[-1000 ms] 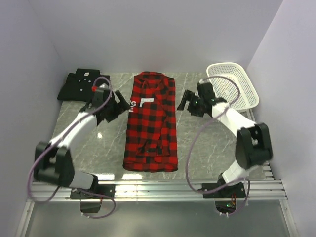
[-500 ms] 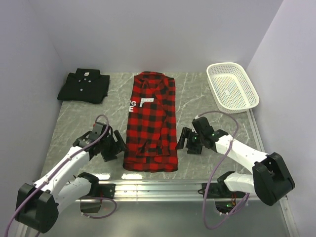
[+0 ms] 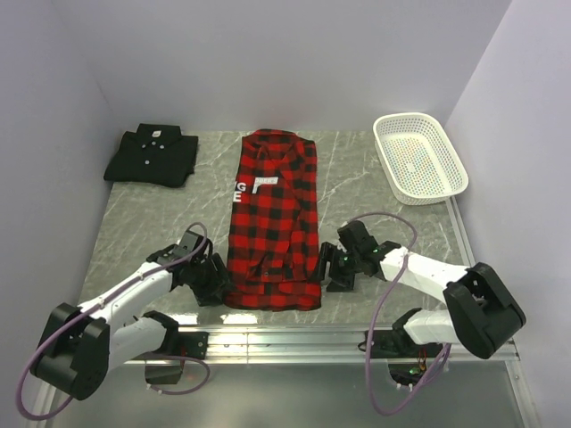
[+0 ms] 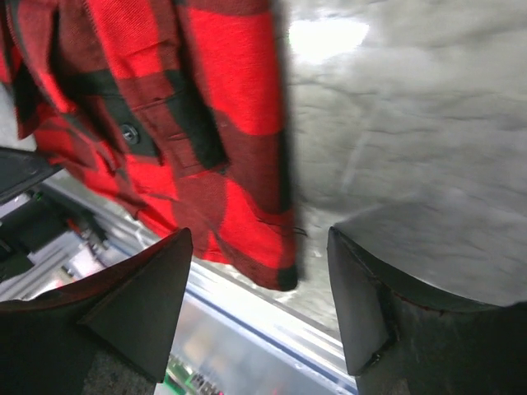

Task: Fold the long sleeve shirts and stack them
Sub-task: Fold the shirt

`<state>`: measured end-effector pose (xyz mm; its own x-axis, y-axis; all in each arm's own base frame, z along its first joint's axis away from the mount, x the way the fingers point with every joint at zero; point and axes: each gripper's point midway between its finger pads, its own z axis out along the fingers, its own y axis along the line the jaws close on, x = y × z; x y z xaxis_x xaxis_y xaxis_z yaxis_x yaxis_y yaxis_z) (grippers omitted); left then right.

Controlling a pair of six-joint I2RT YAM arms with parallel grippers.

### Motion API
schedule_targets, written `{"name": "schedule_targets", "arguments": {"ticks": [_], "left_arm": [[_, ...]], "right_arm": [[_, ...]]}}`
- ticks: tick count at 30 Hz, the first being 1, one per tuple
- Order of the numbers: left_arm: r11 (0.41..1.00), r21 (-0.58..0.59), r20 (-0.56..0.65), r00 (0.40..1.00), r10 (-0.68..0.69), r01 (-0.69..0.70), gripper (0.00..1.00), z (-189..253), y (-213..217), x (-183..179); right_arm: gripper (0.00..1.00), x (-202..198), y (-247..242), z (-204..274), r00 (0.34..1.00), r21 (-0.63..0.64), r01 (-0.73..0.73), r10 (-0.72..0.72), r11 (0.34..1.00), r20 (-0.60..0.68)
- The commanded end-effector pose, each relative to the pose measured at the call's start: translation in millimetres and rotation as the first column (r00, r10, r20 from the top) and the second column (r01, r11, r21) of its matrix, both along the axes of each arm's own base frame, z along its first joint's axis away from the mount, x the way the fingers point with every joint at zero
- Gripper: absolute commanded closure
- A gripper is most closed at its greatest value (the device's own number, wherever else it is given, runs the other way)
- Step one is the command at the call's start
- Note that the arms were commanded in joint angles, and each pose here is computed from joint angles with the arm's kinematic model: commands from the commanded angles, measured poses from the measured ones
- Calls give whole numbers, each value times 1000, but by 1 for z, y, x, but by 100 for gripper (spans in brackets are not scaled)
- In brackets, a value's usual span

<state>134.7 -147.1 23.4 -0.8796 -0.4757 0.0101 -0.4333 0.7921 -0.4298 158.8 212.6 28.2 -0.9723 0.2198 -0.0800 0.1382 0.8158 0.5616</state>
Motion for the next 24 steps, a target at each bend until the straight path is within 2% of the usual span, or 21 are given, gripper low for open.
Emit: {"name": "schedule_targets", "arguments": {"ticks": [1, 5, 9, 10, 12, 13, 15, 16, 19, 24], "left_arm": [[1000, -28, 2, 1000, -13, 13, 36, 2, -9, 3], [999, -31, -20, 999, -28, 28, 41, -2, -12, 0], [998, -42, -32, 999, -38, 37, 54, -2, -14, -4], [998, -42, -33, 999, -38, 37, 63, -2, -14, -4], [998, -52, -13, 999, -39, 39, 71, 5, -17, -1], [998, -46, -3, 999, -37, 37, 81, 7, -16, 2], [999, -37, 28, 999, -35, 36, 93, 18, -15, 7], [999, -23, 40, 999, -29, 30, 95, 22, -13, 10], [999, -20, 71, 997, -34, 36, 100, 35, -12, 14], [996, -49, 31, 997, -70, 72, 100, 38, -13, -4]], "right_arm": [[28, -9, 7, -8, 999, 6, -35, 35, 999, -37], [33, -18, 14, -16, 993, 8, -79, 79, 997, -85], [44, -20, 18, -17, 991, 10, -99, 99, 995, -89], [51, -19, 18, -15, 991, 10, -102, 103, 995, -82], [60, -18, 15, -15, 991, -12, -110, 109, 994, -75], [74, -16, 16, -11, 992, -13, -113, 112, 994, -60], [87, -15, 13, -7, 991, -29, -128, 126, 991, -47], [99, -11, 15, -1, 991, -22, -132, 132, 991, -17], [100, -9, 16, 11, 987, -9, -160, 160, 987, 15], [100, -25, 15, 18, 973, 17, -229, 229, 973, -11]]}}
